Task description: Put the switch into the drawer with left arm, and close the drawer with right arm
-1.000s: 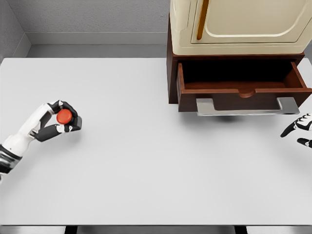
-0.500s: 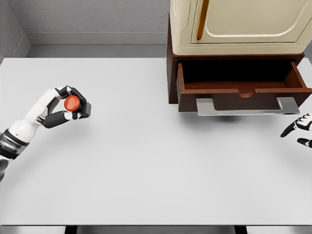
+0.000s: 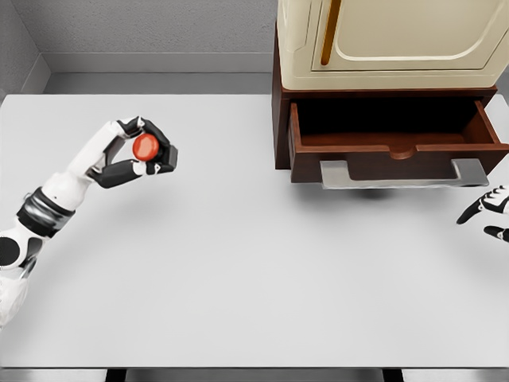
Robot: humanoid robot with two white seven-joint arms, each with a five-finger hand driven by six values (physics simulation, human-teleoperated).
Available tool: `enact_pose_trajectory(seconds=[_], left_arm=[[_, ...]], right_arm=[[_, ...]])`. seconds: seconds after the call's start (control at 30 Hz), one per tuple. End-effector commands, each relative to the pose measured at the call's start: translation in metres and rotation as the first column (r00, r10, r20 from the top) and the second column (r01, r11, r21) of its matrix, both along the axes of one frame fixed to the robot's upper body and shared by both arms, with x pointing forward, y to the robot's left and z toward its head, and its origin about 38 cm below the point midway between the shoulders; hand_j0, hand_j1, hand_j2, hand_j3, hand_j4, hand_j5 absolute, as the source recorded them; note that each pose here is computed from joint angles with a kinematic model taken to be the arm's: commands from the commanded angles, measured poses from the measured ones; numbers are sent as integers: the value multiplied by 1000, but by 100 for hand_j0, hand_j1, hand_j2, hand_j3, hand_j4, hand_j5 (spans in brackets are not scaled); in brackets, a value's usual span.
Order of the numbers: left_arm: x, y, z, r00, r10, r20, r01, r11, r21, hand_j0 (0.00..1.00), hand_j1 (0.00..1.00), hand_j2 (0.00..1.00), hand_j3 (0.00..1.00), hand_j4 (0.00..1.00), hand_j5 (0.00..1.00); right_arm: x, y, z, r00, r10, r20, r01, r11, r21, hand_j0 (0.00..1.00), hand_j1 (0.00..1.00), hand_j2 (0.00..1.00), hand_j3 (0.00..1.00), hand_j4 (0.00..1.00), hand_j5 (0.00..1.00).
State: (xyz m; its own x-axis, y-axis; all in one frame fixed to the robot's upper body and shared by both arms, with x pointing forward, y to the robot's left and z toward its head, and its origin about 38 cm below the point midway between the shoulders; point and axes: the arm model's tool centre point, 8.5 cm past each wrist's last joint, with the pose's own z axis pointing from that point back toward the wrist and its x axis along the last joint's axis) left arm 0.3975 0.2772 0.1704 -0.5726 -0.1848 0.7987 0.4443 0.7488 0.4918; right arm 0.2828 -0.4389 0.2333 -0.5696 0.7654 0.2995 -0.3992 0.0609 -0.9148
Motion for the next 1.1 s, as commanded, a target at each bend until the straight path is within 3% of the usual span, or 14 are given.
enact_pose_trajectory(seconds=[0.0,0.23,0.7,0.8,1.07], left_arm=[[0,-11,0,1000,-16,3,16,999,-31,34,34,34,34,34,34],[2,-30,22,996,-52,67,57,996,-71,34,34,34,34,34,34],[15,-95,46,985,-119,124,134,984,-116,34,34,34,34,34,34],[15,-108,56,979,-145,147,160,982,-98,34,34,34,34,34,34],[16,-157,62,970,-175,172,186,981,-51,33,33,33,33,33,33]], right_arm=[[0,0,1,1000,-1,-1,1,1000,6,58,58,58,58,58,58],[0,0,1,1000,-1,1,1,1000,6,58,58,58,58,58,58],[0,0,0,1000,-1,-2,1,1000,7,58,58,58,58,58,58],[0,0,0,1000,-1,-2,1,1000,7,58,58,58,58,58,58],[0,0,0,1000,-1,-2,1,1000,7,58,58,58,58,58,58]])
